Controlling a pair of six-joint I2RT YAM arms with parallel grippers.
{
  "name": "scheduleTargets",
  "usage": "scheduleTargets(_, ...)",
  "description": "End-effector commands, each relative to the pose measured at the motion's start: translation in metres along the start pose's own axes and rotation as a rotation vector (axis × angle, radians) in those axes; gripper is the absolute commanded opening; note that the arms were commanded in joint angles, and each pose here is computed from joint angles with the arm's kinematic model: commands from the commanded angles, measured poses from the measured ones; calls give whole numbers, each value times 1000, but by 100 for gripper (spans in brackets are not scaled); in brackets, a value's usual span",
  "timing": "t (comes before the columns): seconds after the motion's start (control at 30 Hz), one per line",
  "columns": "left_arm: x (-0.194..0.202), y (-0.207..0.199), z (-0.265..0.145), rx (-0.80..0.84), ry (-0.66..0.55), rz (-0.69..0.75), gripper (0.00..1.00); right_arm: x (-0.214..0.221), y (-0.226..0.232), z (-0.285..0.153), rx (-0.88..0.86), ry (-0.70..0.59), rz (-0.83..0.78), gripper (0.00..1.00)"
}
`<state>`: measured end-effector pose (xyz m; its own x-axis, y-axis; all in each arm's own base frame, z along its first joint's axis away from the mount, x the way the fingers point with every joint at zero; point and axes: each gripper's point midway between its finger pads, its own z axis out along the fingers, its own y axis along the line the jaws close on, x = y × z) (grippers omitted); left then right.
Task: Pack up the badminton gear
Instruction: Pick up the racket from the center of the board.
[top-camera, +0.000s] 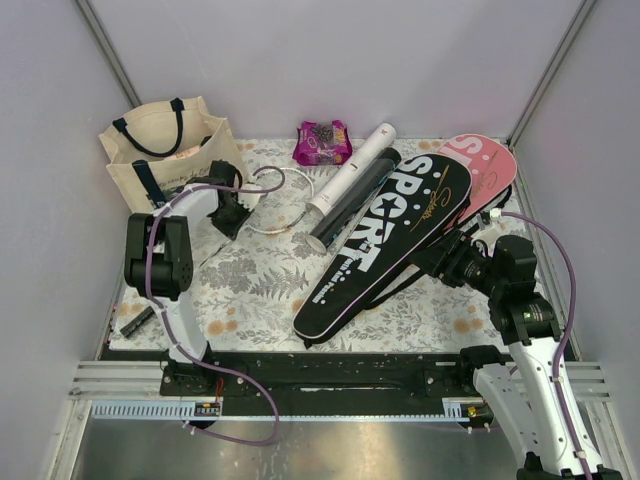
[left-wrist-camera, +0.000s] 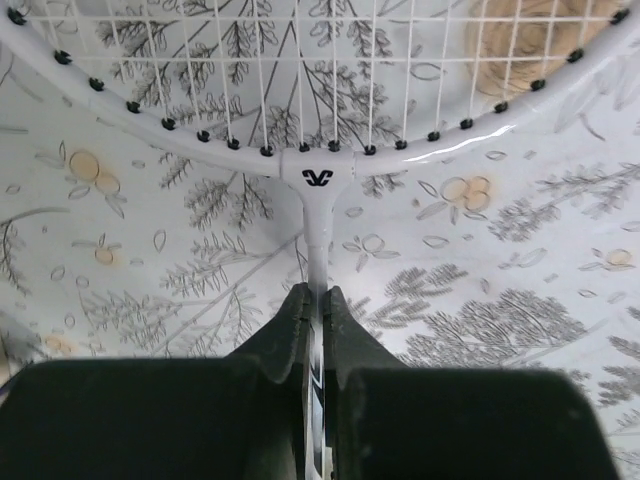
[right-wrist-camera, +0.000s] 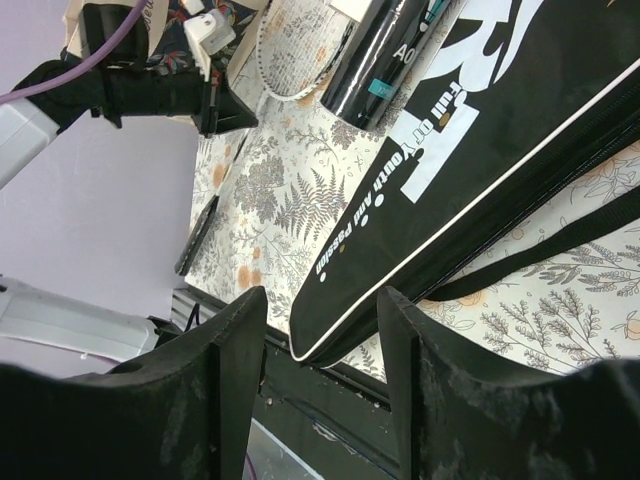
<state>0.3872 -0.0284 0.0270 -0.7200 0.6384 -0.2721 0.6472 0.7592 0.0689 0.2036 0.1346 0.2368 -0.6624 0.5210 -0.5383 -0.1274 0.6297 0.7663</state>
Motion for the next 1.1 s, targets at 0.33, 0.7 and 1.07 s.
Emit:
scheduleTargets(0.33, -63, -22, -102, -134, -346, -185, 0, -25, 1, 9, -1, -110, -6, 62)
scheduleTargets(0.7, -115, -108, -163, 36, -694, -171, 0, -50, 60, 60, -286, -347, 9, 68)
scheduleTargets(1.07, -130, -163, -177, 172, -758, -212, 0, -31, 119, 139, -333, -460, -52, 74)
